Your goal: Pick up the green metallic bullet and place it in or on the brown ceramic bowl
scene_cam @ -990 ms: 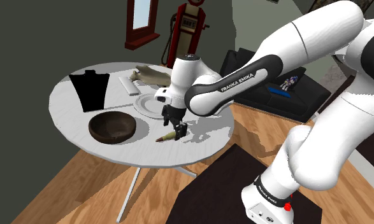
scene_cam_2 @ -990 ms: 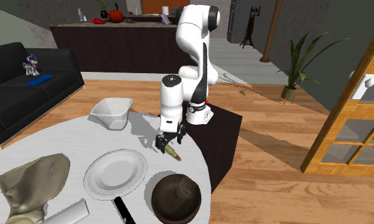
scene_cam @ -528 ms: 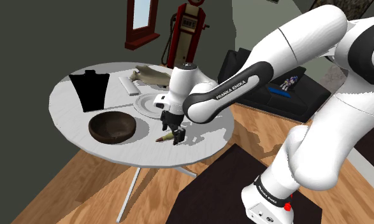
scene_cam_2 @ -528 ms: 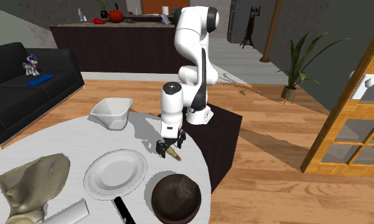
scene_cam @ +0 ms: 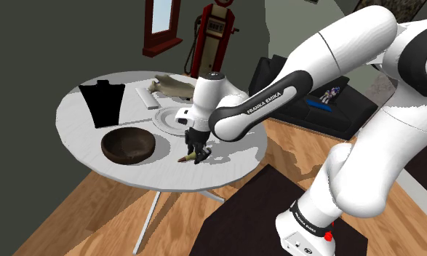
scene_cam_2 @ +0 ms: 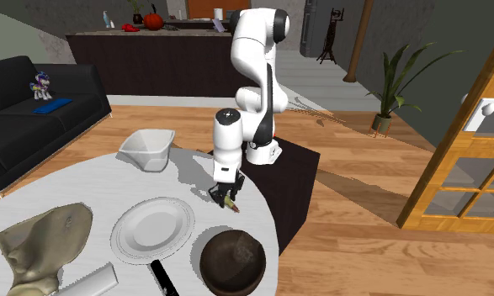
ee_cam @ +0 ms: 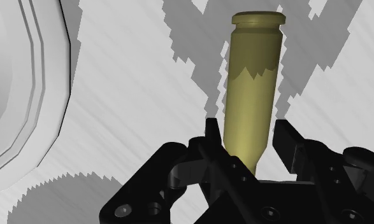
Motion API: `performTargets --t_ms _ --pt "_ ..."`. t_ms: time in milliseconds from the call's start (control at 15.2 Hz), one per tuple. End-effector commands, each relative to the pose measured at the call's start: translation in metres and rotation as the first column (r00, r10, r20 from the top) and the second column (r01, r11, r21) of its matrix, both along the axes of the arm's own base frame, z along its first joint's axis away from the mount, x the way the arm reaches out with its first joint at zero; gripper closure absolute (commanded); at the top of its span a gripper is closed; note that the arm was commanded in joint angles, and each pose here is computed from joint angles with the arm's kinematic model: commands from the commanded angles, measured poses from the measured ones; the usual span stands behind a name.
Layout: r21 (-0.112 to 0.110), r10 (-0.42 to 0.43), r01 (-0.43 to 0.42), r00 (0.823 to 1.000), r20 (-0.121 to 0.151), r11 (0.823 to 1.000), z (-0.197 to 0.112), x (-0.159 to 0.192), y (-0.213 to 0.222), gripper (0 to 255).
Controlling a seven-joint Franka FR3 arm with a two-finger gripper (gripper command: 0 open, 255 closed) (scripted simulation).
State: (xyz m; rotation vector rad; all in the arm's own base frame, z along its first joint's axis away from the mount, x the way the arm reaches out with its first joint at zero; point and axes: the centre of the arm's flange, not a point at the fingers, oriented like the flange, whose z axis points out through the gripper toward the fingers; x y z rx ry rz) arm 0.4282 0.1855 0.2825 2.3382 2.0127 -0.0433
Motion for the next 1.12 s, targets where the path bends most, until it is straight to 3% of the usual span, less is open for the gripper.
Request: performTargets --t_ms 0,396,1056 --pt "0.002 -0.003 0.003 1.000 0.004 1.000 -0.001 0.001 -0.001 255" --pt "0.002 -0.003 0.003 1.000 0.004 1.000 -0.001 0.001 -0.001 255" --pt "0.002 -0.003 0.003 1.000 0.004 1.000 0.051 0.002 -0.001 255"
